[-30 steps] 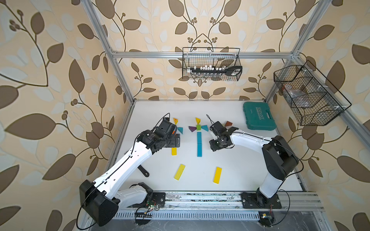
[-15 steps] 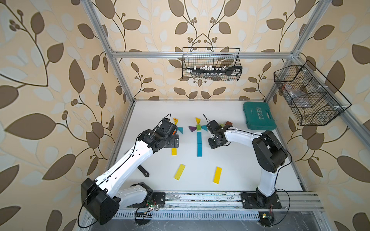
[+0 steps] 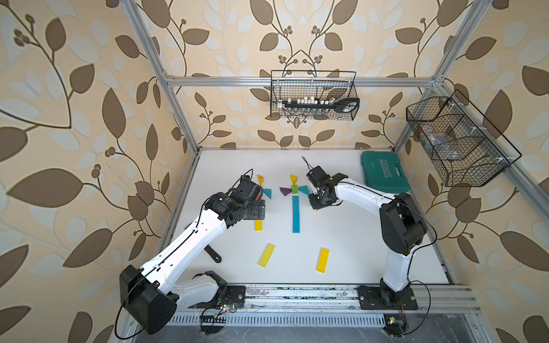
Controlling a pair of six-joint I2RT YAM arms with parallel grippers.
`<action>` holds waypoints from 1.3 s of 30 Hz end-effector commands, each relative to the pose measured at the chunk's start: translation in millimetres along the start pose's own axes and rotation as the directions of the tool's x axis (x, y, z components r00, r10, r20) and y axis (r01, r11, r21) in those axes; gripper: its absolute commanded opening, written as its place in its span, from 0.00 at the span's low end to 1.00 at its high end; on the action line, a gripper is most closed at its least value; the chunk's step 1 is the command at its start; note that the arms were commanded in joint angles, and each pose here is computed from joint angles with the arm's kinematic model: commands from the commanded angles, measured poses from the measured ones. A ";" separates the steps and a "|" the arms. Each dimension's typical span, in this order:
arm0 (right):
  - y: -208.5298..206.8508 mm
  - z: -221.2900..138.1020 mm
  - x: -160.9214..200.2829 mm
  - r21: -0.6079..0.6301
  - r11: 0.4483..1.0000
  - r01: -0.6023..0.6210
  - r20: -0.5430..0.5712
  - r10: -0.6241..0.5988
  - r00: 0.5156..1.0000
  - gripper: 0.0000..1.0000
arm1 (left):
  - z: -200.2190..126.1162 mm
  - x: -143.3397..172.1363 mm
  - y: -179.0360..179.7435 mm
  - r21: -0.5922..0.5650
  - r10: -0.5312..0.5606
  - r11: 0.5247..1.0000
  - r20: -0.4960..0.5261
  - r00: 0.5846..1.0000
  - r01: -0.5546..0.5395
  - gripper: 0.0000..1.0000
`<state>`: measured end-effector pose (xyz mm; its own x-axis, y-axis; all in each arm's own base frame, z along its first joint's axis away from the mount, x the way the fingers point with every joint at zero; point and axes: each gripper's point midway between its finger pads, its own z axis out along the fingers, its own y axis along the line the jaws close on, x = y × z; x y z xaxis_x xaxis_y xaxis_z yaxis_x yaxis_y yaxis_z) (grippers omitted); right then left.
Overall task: Assemble a small pinwheel with building blocks
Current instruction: Pick up the building block from the center of the board, then assemble the building block at the center of the board.
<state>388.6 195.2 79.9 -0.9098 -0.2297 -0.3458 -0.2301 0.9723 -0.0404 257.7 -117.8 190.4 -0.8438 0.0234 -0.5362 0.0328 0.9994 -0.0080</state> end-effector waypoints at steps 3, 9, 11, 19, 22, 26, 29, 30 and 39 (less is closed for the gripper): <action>-39.3 -17.4 -46.3 0.053 0.997 -0.049 0.076 0.045 0.996 0.08 | 3.5 2.6 10.2 -0.048 0.020 0.999 -0.012 1.000 -0.020 0.99; -64.4 3.6 -86.2 0.041 0.997 -0.059 0.107 0.054 0.993 0.07 | 5.7 3.9 9.7 -0.051 0.025 0.998 -0.023 0.999 -0.026 0.99; -68.8 11.5 -95.8 0.022 0.998 -0.058 0.110 0.055 0.992 0.07 | 6.3 3.5 8.6 -0.046 0.026 0.999 -0.022 0.999 -0.027 0.99; -77.7 45.4 -115.9 0.019 0.999 0.033 0.105 -0.035 0.994 0.07 | 10.4 5.9 6.0 -0.041 0.036 0.998 -0.043 0.998 -0.038 0.99; -82.8 54.5 -115.8 0.024 0.999 0.023 0.094 -0.025 0.995 0.07 | 11.6 6.6 4.9 -0.038 0.037 0.999 -0.047 0.998 -0.038 0.99; -89.0 66.7 -112.5 0.057 0.998 0.025 0.076 -0.029 0.997 0.07 | 12.5 7.1 2.7 -0.027 0.039 0.999 -0.052 0.998 -0.041 0.99; -92.8 74.1 -111.1 0.062 0.998 0.019 0.062 -0.023 0.998 0.07 | 12.3 7.6 2.5 -0.026 0.040 0.999 -0.054 0.998 -0.042 0.99; -93.7 77.3 -109.8 0.062 0.998 0.018 0.057 -0.022 0.998 0.07 | 12.1 7.4 2.8 -0.026 0.041 0.999 -0.053 0.998 -0.042 0.99; -102.1 92.1 -103.0 0.048 0.999 -0.007 0.039 0.005 0.999 0.11 | 14.4 10.3 0.9 -0.017 0.042 0.999 -0.066 0.997 -0.043 0.99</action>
<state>532.6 125.6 38.6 -0.8969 -0.2283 -0.3788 -0.2094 0.9736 -0.0908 258.5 -119.5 176.7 -0.8649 0.0629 -0.4979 0.0574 0.9980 0.0262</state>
